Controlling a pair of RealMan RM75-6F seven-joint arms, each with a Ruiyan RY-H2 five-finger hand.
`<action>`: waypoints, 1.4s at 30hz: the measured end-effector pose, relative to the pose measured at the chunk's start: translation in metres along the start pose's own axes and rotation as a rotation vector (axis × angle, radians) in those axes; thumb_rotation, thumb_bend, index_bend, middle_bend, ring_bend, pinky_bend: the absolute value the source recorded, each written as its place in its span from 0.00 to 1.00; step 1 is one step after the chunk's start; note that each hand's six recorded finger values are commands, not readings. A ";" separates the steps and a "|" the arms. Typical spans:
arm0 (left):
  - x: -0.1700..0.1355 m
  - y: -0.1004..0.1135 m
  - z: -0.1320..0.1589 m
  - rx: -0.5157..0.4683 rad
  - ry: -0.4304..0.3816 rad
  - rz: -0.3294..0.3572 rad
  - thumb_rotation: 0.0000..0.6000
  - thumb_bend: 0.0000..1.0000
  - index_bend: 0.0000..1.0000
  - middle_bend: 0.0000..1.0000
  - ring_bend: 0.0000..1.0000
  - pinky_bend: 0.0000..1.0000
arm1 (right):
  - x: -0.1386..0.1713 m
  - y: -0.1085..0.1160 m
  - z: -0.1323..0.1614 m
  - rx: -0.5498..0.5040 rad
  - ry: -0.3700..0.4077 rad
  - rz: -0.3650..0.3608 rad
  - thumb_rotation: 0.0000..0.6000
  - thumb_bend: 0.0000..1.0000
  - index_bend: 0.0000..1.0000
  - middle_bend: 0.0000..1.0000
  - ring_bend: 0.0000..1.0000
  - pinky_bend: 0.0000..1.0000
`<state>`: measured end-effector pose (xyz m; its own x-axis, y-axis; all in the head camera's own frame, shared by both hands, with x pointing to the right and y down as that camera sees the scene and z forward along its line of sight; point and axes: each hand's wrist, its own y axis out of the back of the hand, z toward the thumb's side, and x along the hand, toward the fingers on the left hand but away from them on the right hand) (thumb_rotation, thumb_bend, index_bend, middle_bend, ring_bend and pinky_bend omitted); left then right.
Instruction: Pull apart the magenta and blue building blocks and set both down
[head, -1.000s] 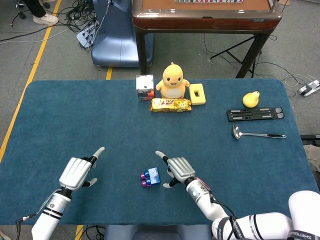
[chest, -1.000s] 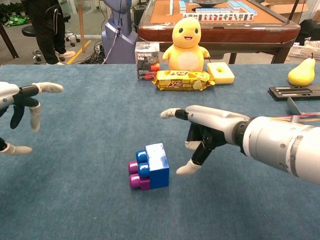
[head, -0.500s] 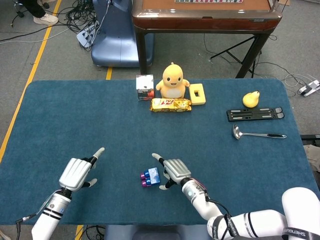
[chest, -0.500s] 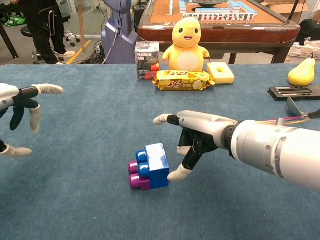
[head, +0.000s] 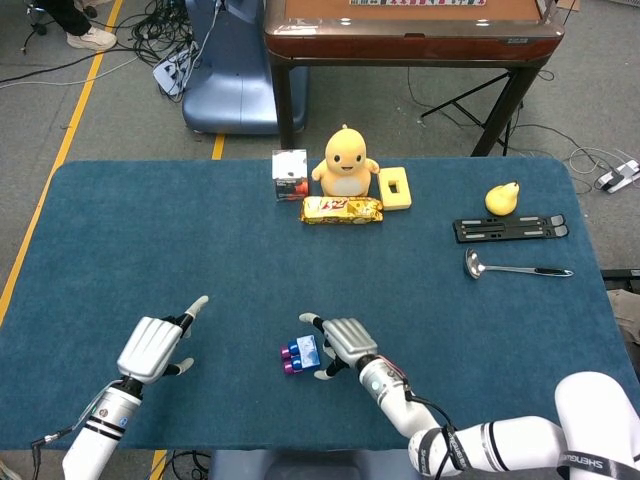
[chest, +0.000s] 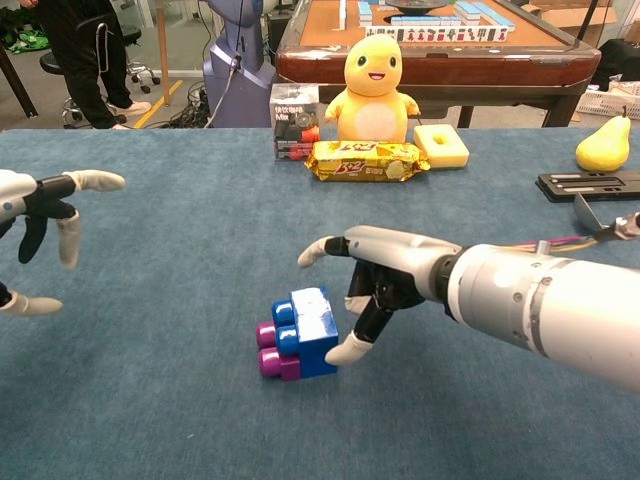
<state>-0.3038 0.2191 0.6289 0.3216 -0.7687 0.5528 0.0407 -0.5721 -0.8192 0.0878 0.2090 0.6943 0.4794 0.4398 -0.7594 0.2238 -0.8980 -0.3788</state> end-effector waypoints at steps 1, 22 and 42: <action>0.000 0.000 0.000 0.000 0.000 0.000 1.00 0.17 0.08 0.47 0.58 0.80 | 0.000 0.000 0.000 0.000 0.000 0.000 1.00 0.00 0.17 1.00 1.00 1.00; -0.002 -0.004 0.000 -0.003 0.000 -0.013 1.00 0.17 0.08 0.47 0.58 0.80 | -0.010 -0.004 0.001 -0.016 -0.001 -0.011 1.00 0.10 0.31 1.00 1.00 1.00; -0.003 -0.006 0.001 -0.004 -0.004 -0.019 1.00 0.17 0.08 0.47 0.58 0.80 | -0.012 -0.005 0.003 -0.035 0.018 -0.029 1.00 0.29 0.46 1.00 1.00 1.00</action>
<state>-0.3039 0.2250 0.6323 0.3244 -0.7564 0.5681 0.0434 -0.5880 -0.8077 0.0781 0.2077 0.7038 0.4872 0.4659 -0.7386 0.2676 -0.8847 -0.3816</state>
